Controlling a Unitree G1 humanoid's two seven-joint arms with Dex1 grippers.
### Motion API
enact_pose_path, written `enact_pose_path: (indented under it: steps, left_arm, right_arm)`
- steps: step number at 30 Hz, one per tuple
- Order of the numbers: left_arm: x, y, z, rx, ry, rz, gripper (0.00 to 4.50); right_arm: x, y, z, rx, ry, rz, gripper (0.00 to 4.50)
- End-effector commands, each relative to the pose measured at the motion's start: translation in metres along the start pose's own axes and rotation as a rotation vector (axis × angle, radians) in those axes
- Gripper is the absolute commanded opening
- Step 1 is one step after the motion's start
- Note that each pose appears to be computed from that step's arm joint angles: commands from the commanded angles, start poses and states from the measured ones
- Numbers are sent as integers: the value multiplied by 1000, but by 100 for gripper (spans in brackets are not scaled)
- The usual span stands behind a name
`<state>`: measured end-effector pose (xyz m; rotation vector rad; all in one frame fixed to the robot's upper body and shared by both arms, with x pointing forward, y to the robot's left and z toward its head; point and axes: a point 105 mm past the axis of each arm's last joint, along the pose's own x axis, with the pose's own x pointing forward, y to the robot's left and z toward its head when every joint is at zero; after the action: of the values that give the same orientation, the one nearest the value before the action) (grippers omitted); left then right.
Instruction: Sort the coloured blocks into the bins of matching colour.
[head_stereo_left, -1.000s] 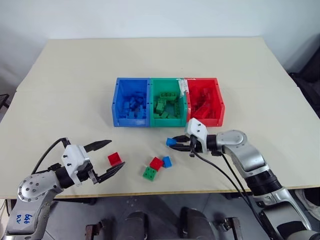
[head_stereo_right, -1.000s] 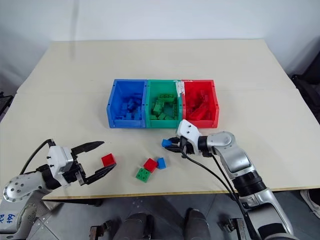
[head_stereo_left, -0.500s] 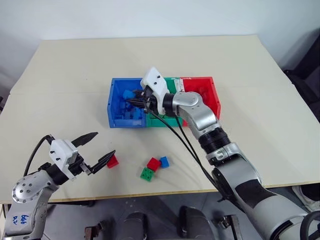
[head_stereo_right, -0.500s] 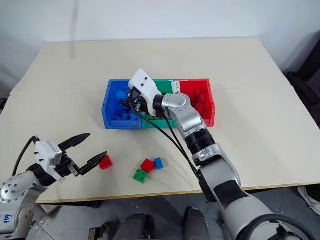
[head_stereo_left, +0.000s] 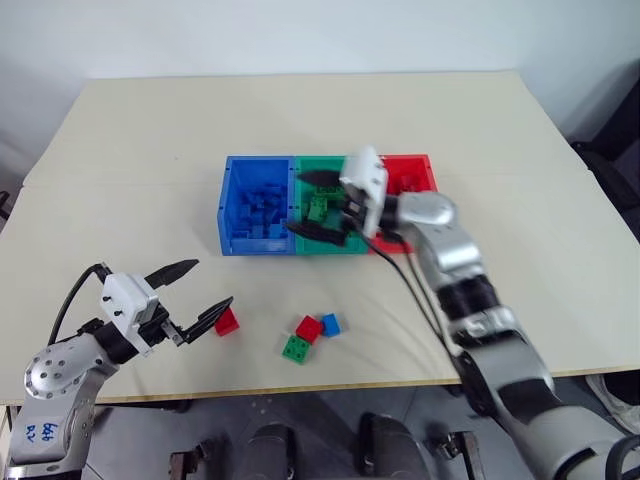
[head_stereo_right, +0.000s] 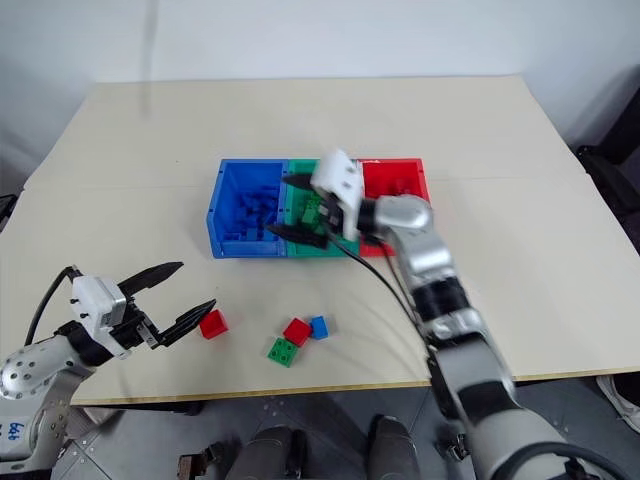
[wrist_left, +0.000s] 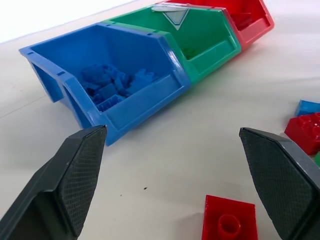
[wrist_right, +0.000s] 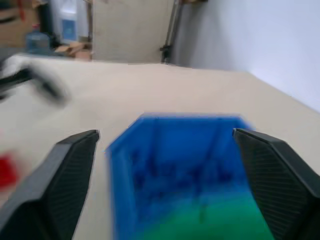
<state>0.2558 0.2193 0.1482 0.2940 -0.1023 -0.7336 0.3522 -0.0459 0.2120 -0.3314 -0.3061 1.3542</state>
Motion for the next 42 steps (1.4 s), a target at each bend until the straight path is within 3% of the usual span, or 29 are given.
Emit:
enact_pose_path:
  steps: [1, 8, 11, 15, 17, 23, 31, 41, 42]
  left_arm:
    - [1, 1, 3, -7, -10, -45, 450]
    - [29, -20, 11, -5, -43, -247, 450]
    - [51, -34, 19, 34, -88, -345, 450]
    - [62, -41, 17, 72, -77, -419, 450]
    - [65, -40, 16, 68, -81, -426, 450]
    - [59, -39, 17, 38, -85, -443, 450]
    - [22, -29, 2, 15, 7, -320, 450]
    - [-1, -41, -1, -30, 49, -250, 450]
    - [0, -41, 0, -29, 44, -245, 450]
  right_arm:
    - [-35, 13, 13, -55, -12, 50, 449]
    - [-120, 47, -18, -55, 212, 30, 449]
    - [-155, 51, -25, 7, 245, -113, 449]
    - [-179, 61, -38, 7, 340, -121, 449]
    - [-177, 63, -39, 20, 333, -115, 449]
    - [-127, 71, -38, 79, 310, 49, 449]
    - [-57, 83, -58, 177, 327, 270, 449]
    - [-29, 91, -80, 134, 352, 346, 449]
    - [-29, 91, -81, 134, 352, 349, 431]
